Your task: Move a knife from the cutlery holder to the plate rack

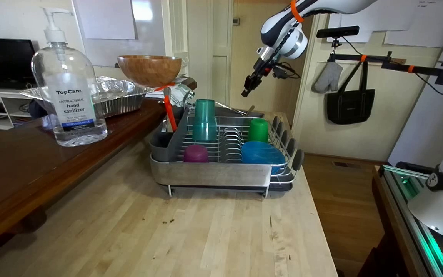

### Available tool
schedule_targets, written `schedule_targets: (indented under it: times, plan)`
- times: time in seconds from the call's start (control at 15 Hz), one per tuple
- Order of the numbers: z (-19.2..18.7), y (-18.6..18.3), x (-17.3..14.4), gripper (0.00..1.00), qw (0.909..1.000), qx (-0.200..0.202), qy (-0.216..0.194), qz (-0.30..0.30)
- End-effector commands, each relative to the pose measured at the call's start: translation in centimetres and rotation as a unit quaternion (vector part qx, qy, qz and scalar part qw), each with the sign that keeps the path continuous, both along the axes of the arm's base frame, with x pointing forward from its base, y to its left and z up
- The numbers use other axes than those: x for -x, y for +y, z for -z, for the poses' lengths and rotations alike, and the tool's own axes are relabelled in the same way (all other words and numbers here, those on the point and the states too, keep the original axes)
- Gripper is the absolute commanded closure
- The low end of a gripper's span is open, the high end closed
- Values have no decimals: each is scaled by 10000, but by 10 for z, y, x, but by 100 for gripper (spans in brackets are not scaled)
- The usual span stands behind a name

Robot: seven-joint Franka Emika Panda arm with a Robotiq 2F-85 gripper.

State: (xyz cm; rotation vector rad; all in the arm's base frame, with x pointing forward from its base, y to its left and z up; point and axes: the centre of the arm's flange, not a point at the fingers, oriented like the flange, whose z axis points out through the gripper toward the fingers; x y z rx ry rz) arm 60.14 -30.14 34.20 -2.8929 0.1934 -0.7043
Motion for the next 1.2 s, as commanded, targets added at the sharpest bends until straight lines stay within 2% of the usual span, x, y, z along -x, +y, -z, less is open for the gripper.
schedule_targets:
  times: [0.0,0.13,0.2,0.27,0.47,0.53,0.67,0.73,0.8,0.87,0.93,1.0,1.13]
  plan:
    - [10,7,5,96,9983,-39,588,-20]
    - [18,5,9,96,9938,-15,1056,359]
    - [22,2,11,57,9908,-27,1260,489]
    - [27,0,12,56,9872,3,1431,699]
    - [38,-8,20,36,9731,-34,1844,1380]
    - [33,-9,20,53,9829,23,1515,1043]
    - [38,-12,22,37,9781,16,1647,1270]
    - [38,-12,23,36,9773,14,1661,1315]
    - [38,-12,23,11,9770,13,1665,1334]
    - [35,-11,10,12,9589,-182,2160,1833]
    - [35,-10,5,11,9538,-277,2246,1978]
    - [37,-9,-2,4,9448,-340,2384,2223]
    - [39,-8,-12,0,9265,-545,2643,2621]
